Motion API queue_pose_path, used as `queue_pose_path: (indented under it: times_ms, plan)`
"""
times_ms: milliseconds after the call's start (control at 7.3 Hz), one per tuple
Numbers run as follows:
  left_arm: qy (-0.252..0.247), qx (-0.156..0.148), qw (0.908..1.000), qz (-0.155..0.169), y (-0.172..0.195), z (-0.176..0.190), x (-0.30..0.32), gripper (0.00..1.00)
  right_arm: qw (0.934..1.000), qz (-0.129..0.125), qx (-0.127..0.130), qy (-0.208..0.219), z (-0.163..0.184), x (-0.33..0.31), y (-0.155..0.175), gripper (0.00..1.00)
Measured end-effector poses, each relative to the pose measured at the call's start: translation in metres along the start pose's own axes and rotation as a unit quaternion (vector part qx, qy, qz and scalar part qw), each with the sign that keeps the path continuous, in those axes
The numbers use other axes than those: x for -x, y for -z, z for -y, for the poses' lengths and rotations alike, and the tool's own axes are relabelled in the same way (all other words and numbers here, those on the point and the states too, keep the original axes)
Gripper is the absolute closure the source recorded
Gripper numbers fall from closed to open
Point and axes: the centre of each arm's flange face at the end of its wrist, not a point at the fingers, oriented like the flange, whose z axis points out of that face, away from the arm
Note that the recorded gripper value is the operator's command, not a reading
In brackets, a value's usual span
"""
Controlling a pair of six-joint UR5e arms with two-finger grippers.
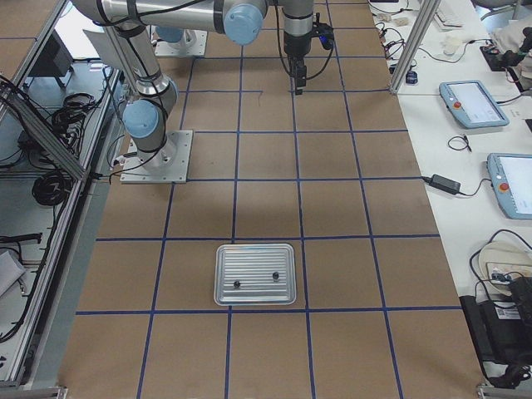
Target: Place bearing gear from tray to pile
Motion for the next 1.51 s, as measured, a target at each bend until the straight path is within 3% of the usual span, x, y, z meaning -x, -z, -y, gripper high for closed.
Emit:
queue_pose_path:
  times_ms: [274, 411, 548, 822, 1095, 1369, 1506]
  plan:
    - [0.000, 0.000, 1.0000, 0.001, 0.000, 0.000, 0.000, 0.00, 0.9996, 0.003, 0.020, 0.018, -0.047, -0.127, -0.024, 0.00]
    - [0.000, 0.000, 1.0000, 0.001, 0.000, 0.000, 0.000, 0.00, 0.9990, 0.020, 0.037, 0.018, -0.073, -0.184, -0.054, 0.00]
    - [0.001, 0.001, 1.0000, 0.001, 0.000, 0.000, 0.000, 0.00, 0.9982, 0.031, 0.046, 0.021, -0.097, -0.235, -0.092, 0.00]
    - [0.000, 0.001, 1.0000, 0.001, 0.000, 0.000, 0.000, 0.00, 0.9979, 0.027, 0.042, 0.042, -0.150, -0.328, -0.189, 0.00]
    - [0.002, 0.001, 1.0000, 0.000, -0.001, 0.000, -0.001, 0.00, 0.9975, 0.012, 0.037, 0.060, -0.195, -0.378, -0.277, 0.05]
    - [0.004, 0.001, 1.0000, 0.000, -0.001, 0.000, -0.001, 0.00, 0.9967, 0.043, 0.044, 0.052, -0.241, -0.396, -0.340, 0.08]
    - [0.003, 0.001, 1.0000, 0.000, -0.001, 0.000, -0.001, 0.00, 0.9962, 0.051, 0.047, 0.052, -0.252, -0.397, -0.352, 0.13]
